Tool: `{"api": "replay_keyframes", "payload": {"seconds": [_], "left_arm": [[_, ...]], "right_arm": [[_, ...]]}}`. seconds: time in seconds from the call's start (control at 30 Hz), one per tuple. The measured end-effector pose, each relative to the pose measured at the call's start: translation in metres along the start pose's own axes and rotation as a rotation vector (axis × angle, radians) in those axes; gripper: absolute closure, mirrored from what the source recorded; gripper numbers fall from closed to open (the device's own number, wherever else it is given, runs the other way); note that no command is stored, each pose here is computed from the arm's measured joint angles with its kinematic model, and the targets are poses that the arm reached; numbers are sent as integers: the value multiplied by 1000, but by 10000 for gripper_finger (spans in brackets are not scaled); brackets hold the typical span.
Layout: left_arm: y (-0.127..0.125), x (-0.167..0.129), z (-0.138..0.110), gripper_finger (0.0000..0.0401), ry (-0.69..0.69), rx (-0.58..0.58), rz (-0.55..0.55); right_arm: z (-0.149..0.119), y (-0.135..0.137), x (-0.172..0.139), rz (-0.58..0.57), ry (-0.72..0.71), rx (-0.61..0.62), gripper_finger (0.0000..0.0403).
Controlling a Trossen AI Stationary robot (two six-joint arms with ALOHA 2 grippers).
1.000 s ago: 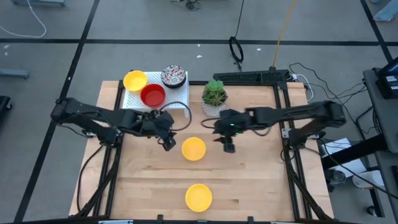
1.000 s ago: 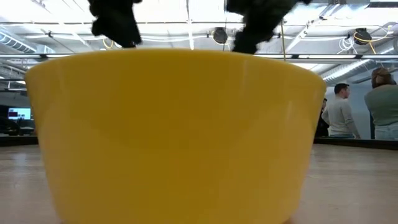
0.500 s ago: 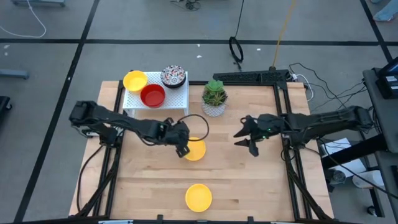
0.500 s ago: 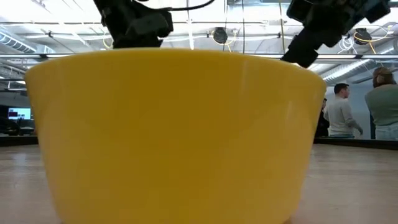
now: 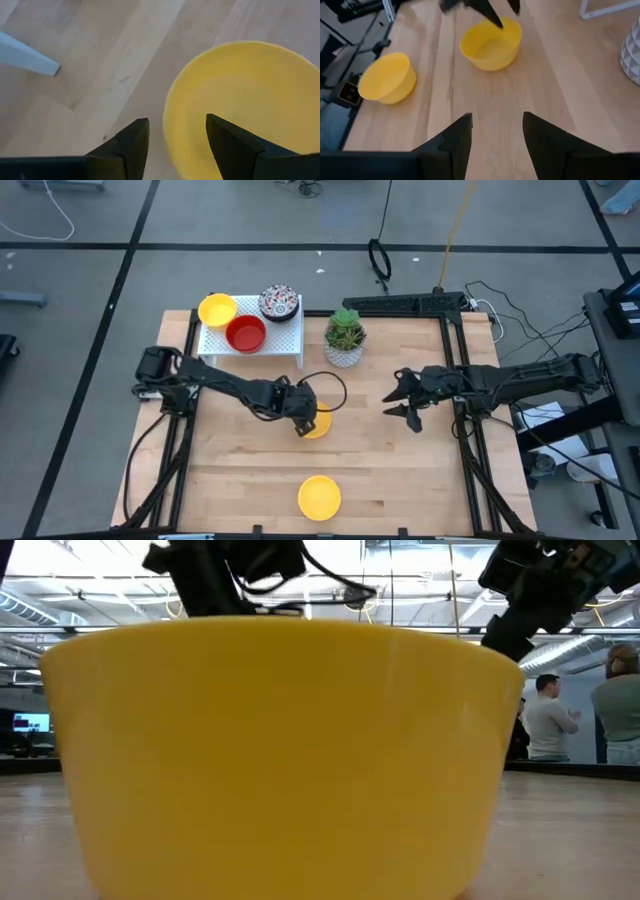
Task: Pick & Place Mini bowls
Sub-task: Stack the yellow bowl on top of the other yellow bowl on the shelf
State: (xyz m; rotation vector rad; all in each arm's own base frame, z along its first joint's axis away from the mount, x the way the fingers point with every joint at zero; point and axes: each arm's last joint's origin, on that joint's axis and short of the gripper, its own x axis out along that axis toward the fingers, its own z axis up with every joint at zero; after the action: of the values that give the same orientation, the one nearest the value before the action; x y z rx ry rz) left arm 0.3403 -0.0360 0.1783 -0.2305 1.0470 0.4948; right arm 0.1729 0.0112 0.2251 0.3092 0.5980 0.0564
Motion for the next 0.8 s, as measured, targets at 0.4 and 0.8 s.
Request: {"api": "replay_keyframes", "payload": {"seconds": [0.4,0.8], "left_arm": [[3,32,-1,201,92,27,-43],[3,31,0,388,151,79,-177]], "right_arm": [[0,0,1,3,2,-3,241],[0,0,1,1,5,-7,243]]}}
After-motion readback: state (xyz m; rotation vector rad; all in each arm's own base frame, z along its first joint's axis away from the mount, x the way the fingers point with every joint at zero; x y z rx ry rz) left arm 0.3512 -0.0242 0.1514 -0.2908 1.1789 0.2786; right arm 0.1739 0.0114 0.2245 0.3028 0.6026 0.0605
